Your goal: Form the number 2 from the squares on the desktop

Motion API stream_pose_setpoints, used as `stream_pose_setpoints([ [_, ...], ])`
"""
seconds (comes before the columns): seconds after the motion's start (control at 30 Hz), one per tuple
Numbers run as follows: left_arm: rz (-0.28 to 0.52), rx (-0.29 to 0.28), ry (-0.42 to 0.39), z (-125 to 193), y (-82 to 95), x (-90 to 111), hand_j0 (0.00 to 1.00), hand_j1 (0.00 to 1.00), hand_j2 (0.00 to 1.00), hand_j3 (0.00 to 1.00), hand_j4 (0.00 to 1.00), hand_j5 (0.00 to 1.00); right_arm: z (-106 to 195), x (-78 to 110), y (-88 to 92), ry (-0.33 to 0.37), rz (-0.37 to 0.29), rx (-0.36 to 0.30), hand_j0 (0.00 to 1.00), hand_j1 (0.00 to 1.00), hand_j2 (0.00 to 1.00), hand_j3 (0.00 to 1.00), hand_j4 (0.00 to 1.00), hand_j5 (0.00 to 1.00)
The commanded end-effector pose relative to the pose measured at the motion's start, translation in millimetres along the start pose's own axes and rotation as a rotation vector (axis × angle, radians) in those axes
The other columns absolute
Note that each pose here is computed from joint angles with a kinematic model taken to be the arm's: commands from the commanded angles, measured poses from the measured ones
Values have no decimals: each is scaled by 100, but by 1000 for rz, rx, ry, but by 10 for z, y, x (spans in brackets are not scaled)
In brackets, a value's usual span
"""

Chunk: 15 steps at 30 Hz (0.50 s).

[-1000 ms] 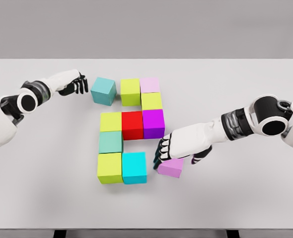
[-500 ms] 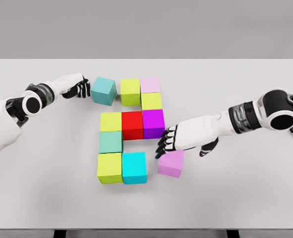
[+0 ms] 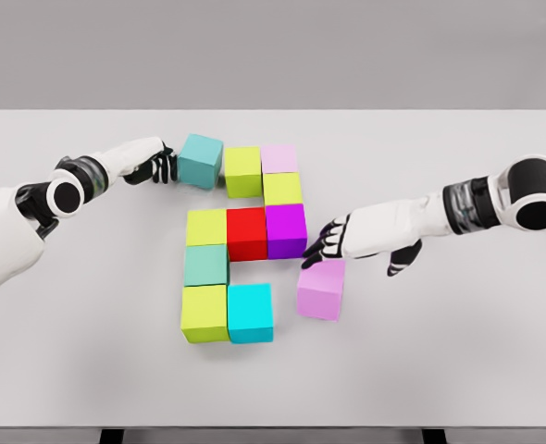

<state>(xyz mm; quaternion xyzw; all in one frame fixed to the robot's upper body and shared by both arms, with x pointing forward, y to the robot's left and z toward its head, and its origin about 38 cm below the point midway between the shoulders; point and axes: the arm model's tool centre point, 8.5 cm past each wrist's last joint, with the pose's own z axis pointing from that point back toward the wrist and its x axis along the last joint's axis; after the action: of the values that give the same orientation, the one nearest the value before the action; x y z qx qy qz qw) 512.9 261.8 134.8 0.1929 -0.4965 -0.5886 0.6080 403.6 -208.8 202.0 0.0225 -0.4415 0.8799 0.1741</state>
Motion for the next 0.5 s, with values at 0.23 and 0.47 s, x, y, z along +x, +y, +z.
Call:
stream_pose_setpoints([
  [0.23,-2,2,-17,20,4,44,20,20,20,20,20,20,73,85,-27,-7,23,-1,100,100,100,100,100,100],
  [0.47,9,21,4,55,63,-37,95,95,95,95,95,95,181,37,-133,20,32,-36,100,100,100,100,100,100],
])
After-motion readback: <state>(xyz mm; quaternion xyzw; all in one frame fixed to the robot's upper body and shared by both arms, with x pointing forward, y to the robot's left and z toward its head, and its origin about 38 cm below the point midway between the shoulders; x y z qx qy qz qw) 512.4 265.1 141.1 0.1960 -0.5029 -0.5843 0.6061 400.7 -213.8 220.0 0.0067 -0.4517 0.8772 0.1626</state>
